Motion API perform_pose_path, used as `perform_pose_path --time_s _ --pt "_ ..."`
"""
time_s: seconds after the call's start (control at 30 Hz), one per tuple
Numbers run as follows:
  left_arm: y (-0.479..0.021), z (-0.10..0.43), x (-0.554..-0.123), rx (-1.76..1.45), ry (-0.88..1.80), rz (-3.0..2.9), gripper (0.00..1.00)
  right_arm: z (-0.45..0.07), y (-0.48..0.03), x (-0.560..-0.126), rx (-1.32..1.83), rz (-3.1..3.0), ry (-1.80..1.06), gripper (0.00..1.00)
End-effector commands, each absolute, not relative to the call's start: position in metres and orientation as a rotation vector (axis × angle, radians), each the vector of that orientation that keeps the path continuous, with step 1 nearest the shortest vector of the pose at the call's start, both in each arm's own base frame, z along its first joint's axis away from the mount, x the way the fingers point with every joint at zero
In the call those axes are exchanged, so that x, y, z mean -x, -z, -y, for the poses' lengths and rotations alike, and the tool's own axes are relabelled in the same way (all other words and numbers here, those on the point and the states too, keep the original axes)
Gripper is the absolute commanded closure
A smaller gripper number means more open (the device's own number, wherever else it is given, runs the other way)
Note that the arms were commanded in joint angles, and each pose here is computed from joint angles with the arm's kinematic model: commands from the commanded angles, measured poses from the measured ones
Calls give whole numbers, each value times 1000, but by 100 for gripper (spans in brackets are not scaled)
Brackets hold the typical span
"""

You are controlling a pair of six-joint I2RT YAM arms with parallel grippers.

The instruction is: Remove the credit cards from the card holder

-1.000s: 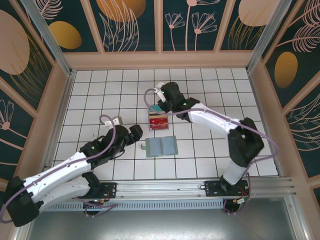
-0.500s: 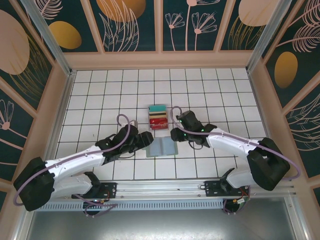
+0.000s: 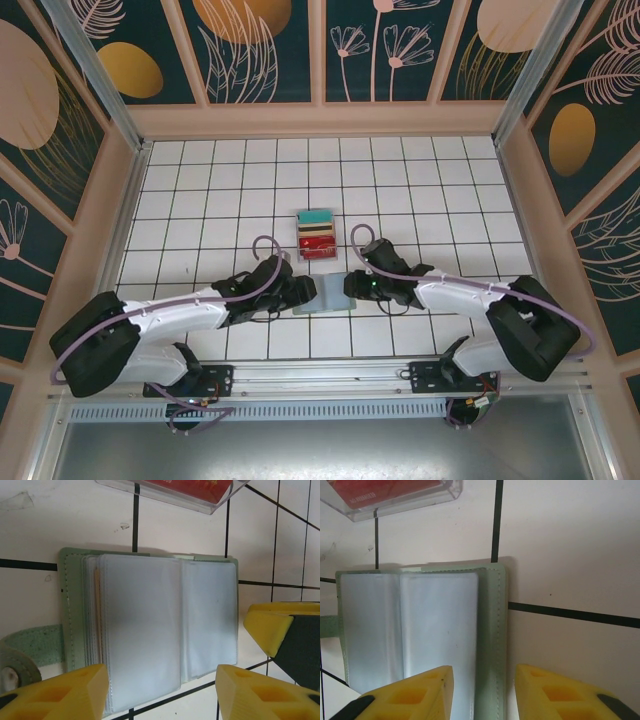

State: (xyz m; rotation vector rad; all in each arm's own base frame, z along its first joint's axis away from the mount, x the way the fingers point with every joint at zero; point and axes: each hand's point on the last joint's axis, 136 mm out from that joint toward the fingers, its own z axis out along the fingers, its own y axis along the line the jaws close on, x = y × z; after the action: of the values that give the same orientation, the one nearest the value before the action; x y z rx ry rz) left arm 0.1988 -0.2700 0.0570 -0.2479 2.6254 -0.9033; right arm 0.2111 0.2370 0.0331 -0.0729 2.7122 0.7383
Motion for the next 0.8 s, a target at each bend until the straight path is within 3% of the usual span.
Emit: perform_pose_path --time_s 0.0,0.77 --pt "-61 282 -199 217 946 -2618 42 -242 -27 -207 64 -2728 -756 63" --pt "-47 297 -196 166 978 -2661 44 -248 -16 -200 87 -2761 -732 67"
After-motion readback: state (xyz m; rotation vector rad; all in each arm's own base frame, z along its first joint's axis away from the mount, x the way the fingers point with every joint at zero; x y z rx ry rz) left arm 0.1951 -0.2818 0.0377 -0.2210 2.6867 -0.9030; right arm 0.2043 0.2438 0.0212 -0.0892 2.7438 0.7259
